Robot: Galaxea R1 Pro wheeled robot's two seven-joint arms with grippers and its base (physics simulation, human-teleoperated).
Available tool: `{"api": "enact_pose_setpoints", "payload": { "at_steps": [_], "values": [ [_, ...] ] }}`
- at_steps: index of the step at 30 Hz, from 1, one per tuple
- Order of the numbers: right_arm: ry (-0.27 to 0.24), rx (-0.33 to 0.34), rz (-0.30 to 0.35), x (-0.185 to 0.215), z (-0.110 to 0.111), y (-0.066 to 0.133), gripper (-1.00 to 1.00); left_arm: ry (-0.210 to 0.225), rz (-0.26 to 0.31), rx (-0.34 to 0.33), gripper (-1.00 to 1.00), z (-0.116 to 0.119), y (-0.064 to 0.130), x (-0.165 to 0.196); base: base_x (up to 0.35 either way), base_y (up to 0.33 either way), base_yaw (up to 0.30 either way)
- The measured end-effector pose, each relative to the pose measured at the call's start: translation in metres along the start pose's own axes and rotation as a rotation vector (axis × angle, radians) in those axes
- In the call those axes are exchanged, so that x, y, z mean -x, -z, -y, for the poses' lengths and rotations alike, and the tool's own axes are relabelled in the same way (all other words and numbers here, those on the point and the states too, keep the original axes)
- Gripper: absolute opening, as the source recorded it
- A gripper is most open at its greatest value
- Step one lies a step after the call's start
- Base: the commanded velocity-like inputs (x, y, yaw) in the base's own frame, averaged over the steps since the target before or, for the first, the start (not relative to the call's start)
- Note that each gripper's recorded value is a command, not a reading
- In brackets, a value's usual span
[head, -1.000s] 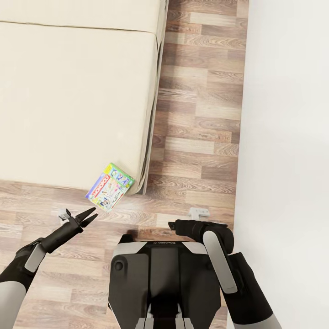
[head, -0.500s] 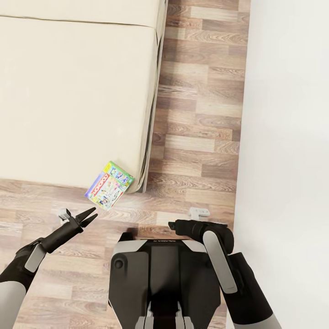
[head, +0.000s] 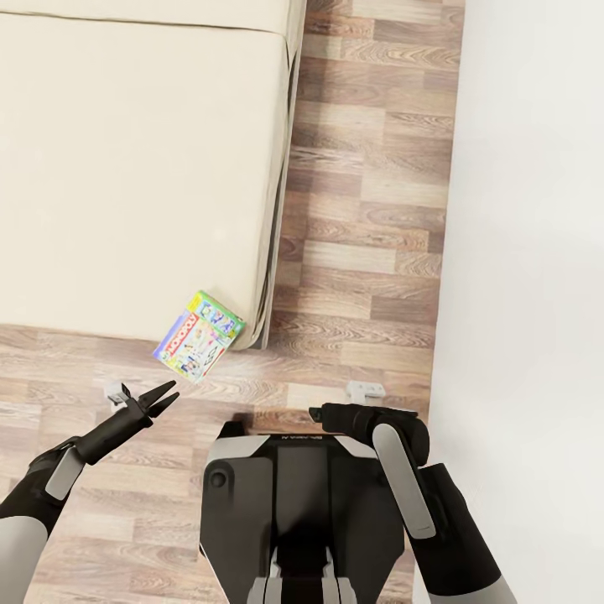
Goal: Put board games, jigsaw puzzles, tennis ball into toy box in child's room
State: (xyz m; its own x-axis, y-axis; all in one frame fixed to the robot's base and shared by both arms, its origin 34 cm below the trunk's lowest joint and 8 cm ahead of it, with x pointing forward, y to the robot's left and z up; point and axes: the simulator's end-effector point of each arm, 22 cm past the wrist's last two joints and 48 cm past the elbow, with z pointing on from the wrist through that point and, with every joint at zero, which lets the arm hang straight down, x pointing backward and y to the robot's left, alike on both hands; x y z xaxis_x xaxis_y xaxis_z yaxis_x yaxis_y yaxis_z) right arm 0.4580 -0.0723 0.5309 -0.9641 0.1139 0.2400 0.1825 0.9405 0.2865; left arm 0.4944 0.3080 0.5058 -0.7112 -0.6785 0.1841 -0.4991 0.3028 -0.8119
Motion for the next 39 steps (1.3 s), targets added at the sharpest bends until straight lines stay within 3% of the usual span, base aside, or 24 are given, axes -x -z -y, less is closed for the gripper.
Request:
{"api": "enact_pose_setpoints", "payload": {
  "at_steps": [34, 36, 39],
  "values": [
    [-0.016, -0.002, -0.052, -0.018, 0.006, -0.020, 1.00, 0.034, -0.017, 0.035, 1.00, -0.028, 0.002, -0.015, 0.000, 0.000, 0.000],
    [-0.016, -0.003, -0.039, -0.010, 0.006, -0.020, 1.00, 0.035, -0.017, 0.036, 1.00, -0.029, 0.002, -0.015, 0.000, 0.000, 0.000],
    [-0.007, -0.005, 0.035, 0.036, 0.006, -0.015, 1.00, 0.035, -0.018, 0.037, 1.00, -0.029, 0.002, -0.015, 0.000, 0.000, 0.000]
  ]
}}
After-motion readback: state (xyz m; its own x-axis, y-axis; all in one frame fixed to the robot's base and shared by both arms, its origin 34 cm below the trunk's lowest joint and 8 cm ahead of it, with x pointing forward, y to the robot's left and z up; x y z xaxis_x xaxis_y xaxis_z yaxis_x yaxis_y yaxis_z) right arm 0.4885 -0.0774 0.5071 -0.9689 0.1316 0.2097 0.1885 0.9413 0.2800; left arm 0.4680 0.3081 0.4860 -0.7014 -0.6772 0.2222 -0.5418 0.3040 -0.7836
